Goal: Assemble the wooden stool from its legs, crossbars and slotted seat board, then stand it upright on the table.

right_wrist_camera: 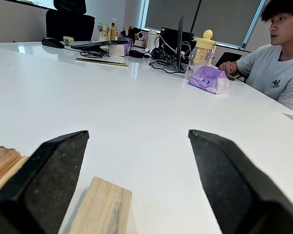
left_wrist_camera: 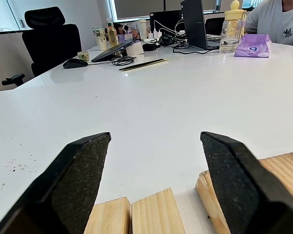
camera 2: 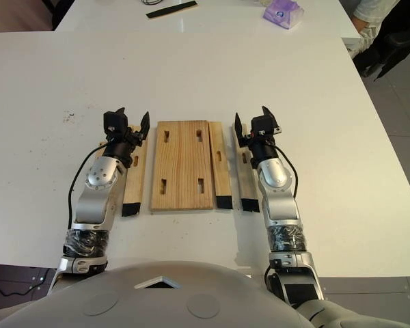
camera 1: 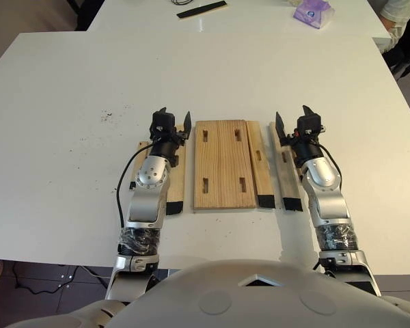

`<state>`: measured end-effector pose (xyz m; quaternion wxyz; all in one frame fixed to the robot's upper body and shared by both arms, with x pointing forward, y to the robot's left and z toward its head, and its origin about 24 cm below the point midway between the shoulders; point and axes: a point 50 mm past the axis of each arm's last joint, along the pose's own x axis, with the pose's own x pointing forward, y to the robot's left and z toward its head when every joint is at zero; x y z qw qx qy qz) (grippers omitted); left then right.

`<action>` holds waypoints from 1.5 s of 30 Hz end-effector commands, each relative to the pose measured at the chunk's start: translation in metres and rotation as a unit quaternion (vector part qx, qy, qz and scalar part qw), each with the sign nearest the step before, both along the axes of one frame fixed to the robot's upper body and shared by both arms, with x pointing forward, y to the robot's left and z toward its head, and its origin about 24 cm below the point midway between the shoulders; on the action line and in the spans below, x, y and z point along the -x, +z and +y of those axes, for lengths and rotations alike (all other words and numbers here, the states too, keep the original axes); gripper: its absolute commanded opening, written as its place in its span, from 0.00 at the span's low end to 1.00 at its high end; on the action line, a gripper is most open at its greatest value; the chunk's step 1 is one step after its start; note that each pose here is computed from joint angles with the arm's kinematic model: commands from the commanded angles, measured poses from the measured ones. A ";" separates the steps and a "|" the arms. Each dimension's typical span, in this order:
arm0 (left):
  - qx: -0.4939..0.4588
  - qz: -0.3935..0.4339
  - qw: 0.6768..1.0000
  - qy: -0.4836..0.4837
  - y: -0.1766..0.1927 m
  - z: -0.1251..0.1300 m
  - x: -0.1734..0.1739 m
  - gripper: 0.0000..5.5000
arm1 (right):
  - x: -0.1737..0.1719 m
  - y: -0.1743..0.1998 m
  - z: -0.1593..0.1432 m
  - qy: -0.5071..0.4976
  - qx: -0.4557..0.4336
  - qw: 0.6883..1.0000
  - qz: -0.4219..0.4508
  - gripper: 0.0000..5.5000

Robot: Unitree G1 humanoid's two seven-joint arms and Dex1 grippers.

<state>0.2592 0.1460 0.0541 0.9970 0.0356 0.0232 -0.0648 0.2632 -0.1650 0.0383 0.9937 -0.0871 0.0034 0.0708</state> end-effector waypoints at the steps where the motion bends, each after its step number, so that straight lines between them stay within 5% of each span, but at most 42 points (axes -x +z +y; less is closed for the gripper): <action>1: -0.009 0.001 1.000 -0.003 0.001 0.000 -0.003 0.62 | -0.003 0.003 0.001 0.002 0.002 1.000 -0.007 0.68; 15: -0.022 0.004 1.000 0.000 -0.001 -0.002 -0.003 0.62 | -0.003 0.003 0.000 -0.001 0.002 1.000 -0.010 0.68; 21: -0.063 0.011 0.998 -0.019 0.035 0.044 0.022 0.62 | 0.011 -0.002 -0.007 -0.035 -0.002 0.999 -0.005 0.68; 27: -0.108 0.145 0.984 0.004 0.011 0.113 0.067 0.62 | 0.028 0.034 -0.012 -0.081 -0.029 0.994 -0.066 0.68; 32: -0.115 0.218 0.968 -0.050 -0.005 0.113 0.078 0.62 | 0.026 0.041 -0.015 -0.099 -0.028 0.992 -0.071 0.68; 45: -0.129 0.248 0.954 -0.112 -0.017 0.100 0.083 0.62 | 0.028 0.028 -0.011 -0.102 -0.031 0.993 -0.051 0.68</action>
